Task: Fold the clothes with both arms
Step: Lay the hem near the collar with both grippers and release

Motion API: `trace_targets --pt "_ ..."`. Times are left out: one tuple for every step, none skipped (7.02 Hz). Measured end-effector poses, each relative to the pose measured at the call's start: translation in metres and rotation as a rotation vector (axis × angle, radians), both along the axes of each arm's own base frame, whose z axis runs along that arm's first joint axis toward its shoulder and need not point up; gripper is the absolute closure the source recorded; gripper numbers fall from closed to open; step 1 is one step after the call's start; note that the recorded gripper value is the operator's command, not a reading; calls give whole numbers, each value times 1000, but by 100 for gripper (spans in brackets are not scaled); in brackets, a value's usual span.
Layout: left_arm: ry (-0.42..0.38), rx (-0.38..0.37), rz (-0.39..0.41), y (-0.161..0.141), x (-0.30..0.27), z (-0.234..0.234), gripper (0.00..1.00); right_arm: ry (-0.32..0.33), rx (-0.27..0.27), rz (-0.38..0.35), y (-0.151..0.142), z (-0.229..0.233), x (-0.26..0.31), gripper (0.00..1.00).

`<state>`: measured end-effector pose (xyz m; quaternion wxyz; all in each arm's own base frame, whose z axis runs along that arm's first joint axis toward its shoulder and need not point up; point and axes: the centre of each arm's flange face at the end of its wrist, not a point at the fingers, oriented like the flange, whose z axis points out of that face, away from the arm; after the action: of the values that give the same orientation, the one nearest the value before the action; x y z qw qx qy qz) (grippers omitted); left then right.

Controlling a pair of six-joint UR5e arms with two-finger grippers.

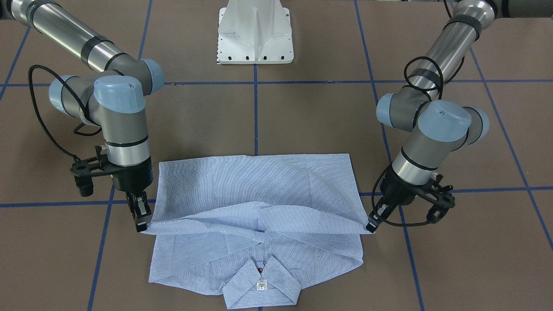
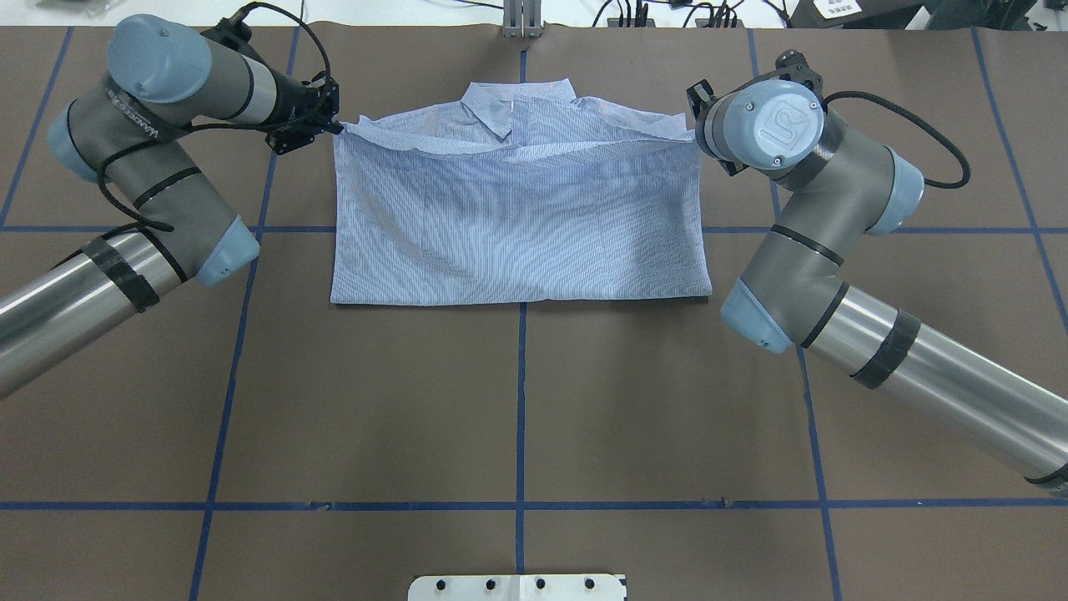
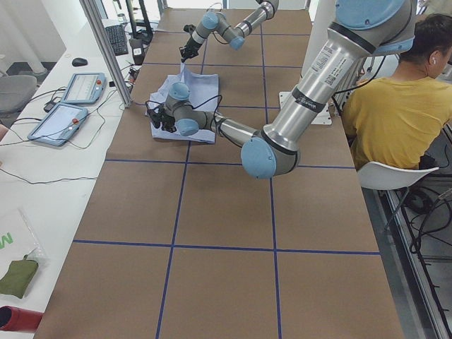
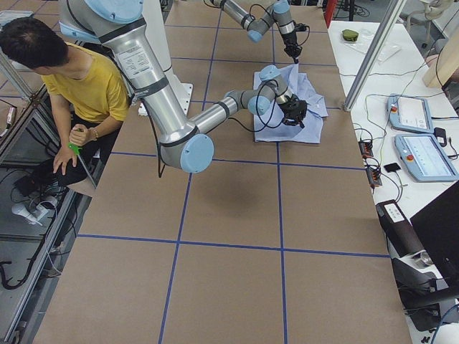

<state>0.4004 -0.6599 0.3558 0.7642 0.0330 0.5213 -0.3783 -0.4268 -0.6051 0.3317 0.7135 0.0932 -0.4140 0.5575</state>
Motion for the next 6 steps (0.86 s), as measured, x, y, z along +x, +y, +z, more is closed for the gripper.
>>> trace_targets --pt "-8 2 -9 -8 5 1 100 -1 5 -12 -6 12 -7 100" --pt "-19 8 -18 -16 11 1 100 6 11 -34 -11 20 -13 100" --pt "-42 25 -29 -25 15 5 100 19 12 -51 -20 23 -20 100" --pt "-69 47 -31 -31 19 10 73 35 12 -63 -30 24 -26 100" --pt "-97 72 -20 -36 22 14 67 53 16 -77 -39 25 -23 100" --pt "-119 95 -5 -38 24 15 61 66 14 -94 -49 29 -13 100"
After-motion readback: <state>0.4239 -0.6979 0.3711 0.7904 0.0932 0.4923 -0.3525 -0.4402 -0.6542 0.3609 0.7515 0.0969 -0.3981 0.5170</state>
